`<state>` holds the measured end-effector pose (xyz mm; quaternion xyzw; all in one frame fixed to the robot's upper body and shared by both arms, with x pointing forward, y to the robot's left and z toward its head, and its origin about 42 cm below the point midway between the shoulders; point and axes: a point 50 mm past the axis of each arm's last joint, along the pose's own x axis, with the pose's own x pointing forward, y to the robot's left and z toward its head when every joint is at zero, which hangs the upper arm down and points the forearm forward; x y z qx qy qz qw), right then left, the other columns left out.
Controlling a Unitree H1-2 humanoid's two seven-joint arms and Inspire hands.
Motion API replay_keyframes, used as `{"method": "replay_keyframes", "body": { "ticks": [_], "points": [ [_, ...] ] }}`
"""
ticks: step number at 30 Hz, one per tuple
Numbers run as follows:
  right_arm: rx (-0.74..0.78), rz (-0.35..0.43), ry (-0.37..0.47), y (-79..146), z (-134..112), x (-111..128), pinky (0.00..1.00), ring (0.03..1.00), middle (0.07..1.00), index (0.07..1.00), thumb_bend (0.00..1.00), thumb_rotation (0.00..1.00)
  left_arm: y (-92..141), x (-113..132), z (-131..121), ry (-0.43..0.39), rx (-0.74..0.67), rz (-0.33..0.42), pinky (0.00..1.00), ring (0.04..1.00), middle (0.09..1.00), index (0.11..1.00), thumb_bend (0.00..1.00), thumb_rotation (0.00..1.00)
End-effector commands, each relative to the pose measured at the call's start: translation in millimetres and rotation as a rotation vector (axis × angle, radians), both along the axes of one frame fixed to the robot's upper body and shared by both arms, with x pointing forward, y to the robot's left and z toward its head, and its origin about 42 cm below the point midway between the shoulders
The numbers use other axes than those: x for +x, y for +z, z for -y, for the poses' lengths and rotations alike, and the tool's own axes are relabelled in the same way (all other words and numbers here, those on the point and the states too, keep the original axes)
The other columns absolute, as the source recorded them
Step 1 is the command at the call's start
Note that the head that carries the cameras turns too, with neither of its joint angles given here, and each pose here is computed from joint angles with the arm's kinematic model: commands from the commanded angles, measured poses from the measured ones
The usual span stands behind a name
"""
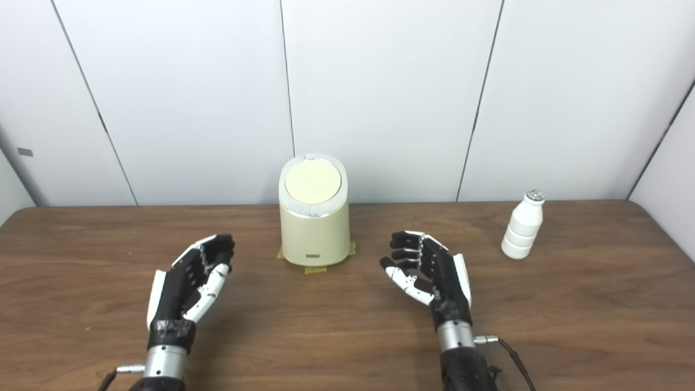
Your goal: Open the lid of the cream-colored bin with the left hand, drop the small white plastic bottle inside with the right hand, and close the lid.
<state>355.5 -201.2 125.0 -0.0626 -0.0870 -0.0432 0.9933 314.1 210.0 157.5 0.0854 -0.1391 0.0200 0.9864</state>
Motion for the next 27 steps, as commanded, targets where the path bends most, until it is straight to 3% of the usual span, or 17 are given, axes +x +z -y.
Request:
{"method": "replay_keyframes", "body": {
  "ticks": [1,3,7,10,13,17,20,25,27],
  "points": [
    [0.005,0.054,0.006,10.5,-5.5,7.6,0.52,0.598,0.627,0.611,0.27,0.12,33.4,8.9,4.1,-0.02,0.001,0.101,0.85,0.879,0.864,0.842,0.73,0.68],
    [0.006,0.052,0.007,10.1,-6.2,8.0,0.52,0.596,0.624,0.609,0.27,0.13,45.7,11.5,6.3,-0.038,-0.039,0.128,0.88,0.911,0.892,0.866,0.71,0.7],
    [0.009,0.043,0.001,10.6,-7.9,8.4,0.52,0.595,0.627,0.613,0.28,0.13,68.4,19.8,10.9,-0.051,-0.074,0.183,0.88,0.903,0.902,0.889,0.51,0.77],
    [0.002,0.053,0.006,10.9,-9.1,8.3,0.52,0.594,0.625,0.612,0.27,0.13,84.6,28.0,14.0,-0.022,-0.059,0.21,0.85,0.886,0.889,0.883,0.48,0.66],
    [-0.009,0.056,0.008,11.0,-9.6,8.0,0.52,0.593,0.622,0.609,0.26,0.13,101.9,40.2,20.0,0.026,-0.04,0.219,0.81,0.868,0.871,0.853,0.65,0.39],
    [-0.004,0.062,0.007,10.6,-9.9,8.0,0.52,0.594,0.622,0.607,0.27,0.12,119.2,56.6,29.6,0.058,0.007,0.221,0.85,0.907,0.89,0.876,0.78,0.24],
    [-0.007,0.066,0.005,10.4,-9.8,8.2,0.51,0.589,0.619,0.605,0.27,0.14,126.8,68.8,36.3,0.088,0.062,0.209,0.86,0.922,0.921,0.903,0.81,0.2],
    [0.0,0.06,0.004,9.0,-9.8,9.2,0.52,0.596,0.624,0.608,0.28,0.15,134.4,89.3,45.0,0.139,0.18,0.167,0.95,0.993,0.993,0.993,0.86,0.27],
    [-0.002,0.056,0.0,9.0,-10.1,9.3,0.51,0.594,0.622,0.606,0.28,0.15,137.6,98.6,50.9,0.164,0.213,0.149,0.93,0.999,0.999,0.999,0.89,0.28]
  ]
}}
